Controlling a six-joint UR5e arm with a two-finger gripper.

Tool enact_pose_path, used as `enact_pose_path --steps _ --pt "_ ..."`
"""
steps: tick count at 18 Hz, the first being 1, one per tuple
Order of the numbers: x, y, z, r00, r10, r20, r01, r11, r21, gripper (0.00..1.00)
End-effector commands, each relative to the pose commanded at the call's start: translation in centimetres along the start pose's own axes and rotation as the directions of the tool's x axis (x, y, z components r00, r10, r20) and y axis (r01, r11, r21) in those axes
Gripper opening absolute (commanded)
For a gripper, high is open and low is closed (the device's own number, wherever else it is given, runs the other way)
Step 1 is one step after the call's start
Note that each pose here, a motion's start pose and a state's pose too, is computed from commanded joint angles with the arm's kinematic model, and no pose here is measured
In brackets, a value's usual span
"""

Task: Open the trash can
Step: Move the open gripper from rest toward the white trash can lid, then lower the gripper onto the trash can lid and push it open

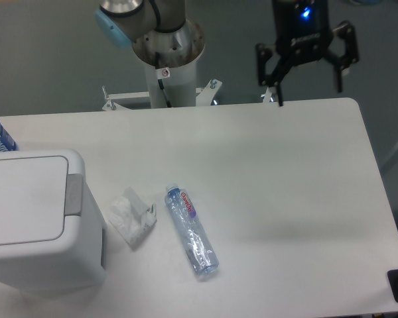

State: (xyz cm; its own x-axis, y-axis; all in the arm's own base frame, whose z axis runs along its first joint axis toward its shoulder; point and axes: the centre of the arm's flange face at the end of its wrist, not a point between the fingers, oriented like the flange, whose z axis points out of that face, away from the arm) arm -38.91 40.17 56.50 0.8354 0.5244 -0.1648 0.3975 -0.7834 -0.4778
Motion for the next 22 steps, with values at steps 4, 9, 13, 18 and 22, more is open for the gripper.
enact_pose_path --steps 4,9,13,18,22 --pt "3.2 -1.5 1.9 1.000 0.001 -0.026 0.000 1.000 0.021 1.00" --pt "8.9 -2.3 3.4 0.996 0.018 -0.089 -0.017 1.000 0.005 1.00" --pt "11.9 -2.7 4.1 0.993 -0.027 -0.119 0.026 1.000 -0.010 1.00" --pt "13.9 -3.2 3.8 0.971 -0.178 -0.158 0.177 0.984 -0.017 1.00" --pt "16.6 -3.5 4.1 0.973 -0.140 -0.183 0.139 0.990 -0.017 1.00"
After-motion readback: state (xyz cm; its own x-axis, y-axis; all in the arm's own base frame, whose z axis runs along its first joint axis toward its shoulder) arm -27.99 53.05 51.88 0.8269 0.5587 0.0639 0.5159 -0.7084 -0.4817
